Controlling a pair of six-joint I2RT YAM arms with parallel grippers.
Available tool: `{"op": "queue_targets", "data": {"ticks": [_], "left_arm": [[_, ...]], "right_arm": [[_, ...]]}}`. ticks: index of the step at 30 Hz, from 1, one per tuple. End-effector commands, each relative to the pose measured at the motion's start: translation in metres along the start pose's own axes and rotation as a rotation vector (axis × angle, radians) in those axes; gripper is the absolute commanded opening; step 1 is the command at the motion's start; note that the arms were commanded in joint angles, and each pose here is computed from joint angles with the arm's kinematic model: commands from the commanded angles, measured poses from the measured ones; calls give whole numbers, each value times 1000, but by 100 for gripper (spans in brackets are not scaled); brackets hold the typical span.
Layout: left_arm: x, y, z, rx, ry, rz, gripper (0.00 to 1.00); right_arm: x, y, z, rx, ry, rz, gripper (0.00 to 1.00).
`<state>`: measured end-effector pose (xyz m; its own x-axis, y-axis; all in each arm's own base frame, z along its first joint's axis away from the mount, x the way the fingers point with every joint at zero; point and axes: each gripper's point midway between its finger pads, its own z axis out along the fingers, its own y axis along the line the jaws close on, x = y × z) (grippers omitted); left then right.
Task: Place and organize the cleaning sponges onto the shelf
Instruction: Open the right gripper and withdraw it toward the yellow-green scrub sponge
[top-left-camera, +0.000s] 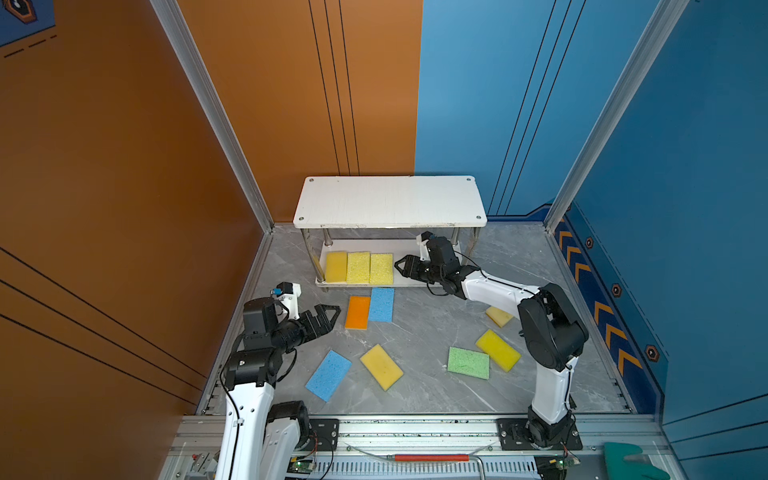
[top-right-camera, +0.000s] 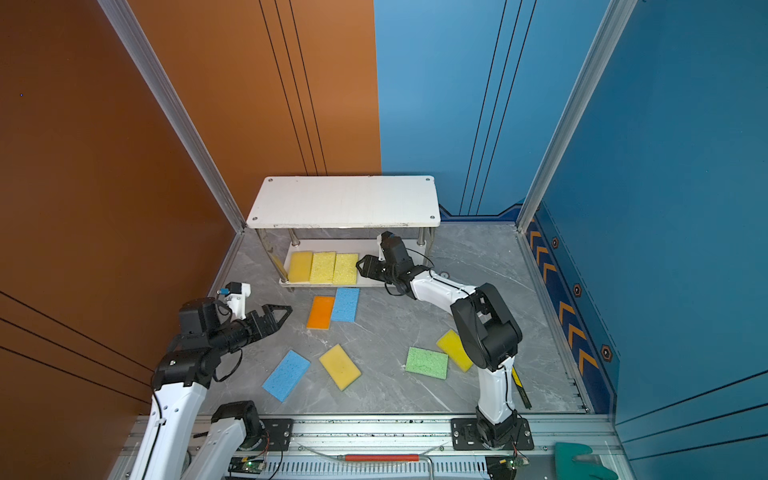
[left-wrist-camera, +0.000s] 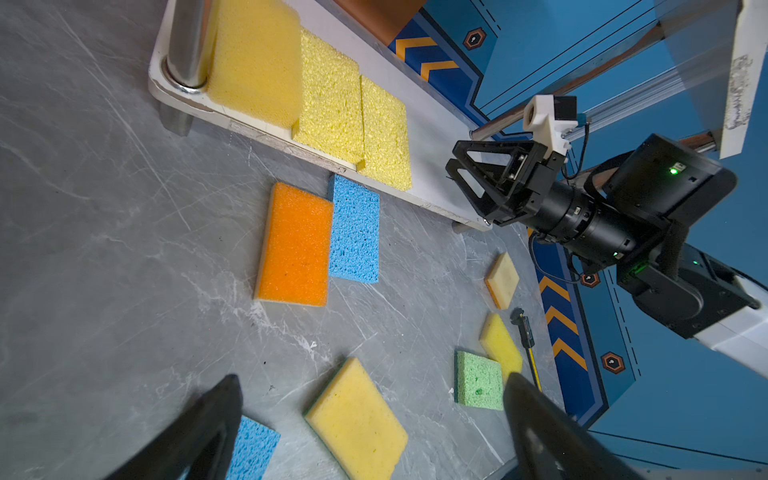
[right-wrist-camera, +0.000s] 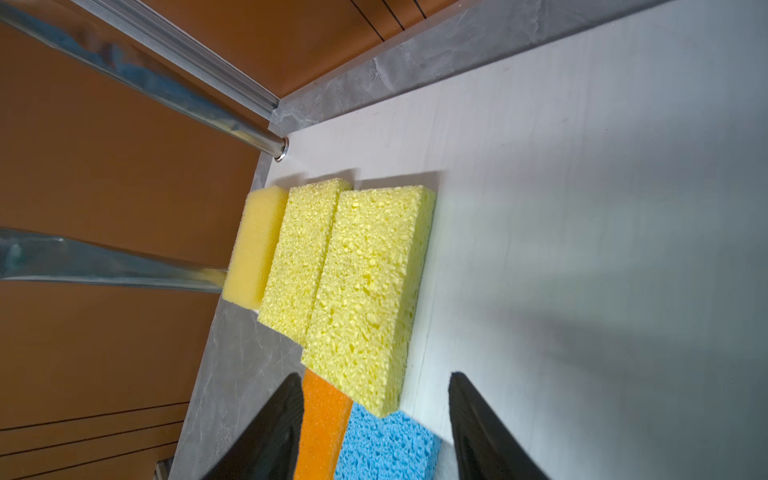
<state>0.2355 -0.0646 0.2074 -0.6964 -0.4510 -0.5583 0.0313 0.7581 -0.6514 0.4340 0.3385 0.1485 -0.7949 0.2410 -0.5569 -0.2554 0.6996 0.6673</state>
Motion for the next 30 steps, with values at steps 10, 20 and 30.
{"op": "queue_targets", "data": {"ticks": [10, 20, 30], "left_arm": [[3, -1, 3, 22, 13, 7, 98], [5, -3, 5, 38, 31, -3, 98], [17, -14, 18, 137, 69, -142, 98]], "right_arm": [[64, 19, -56, -63, 95, -60, 58], [103, 22, -88, -20, 223, -153, 58], [146, 18, -106, 42, 340, -216, 72]]}}
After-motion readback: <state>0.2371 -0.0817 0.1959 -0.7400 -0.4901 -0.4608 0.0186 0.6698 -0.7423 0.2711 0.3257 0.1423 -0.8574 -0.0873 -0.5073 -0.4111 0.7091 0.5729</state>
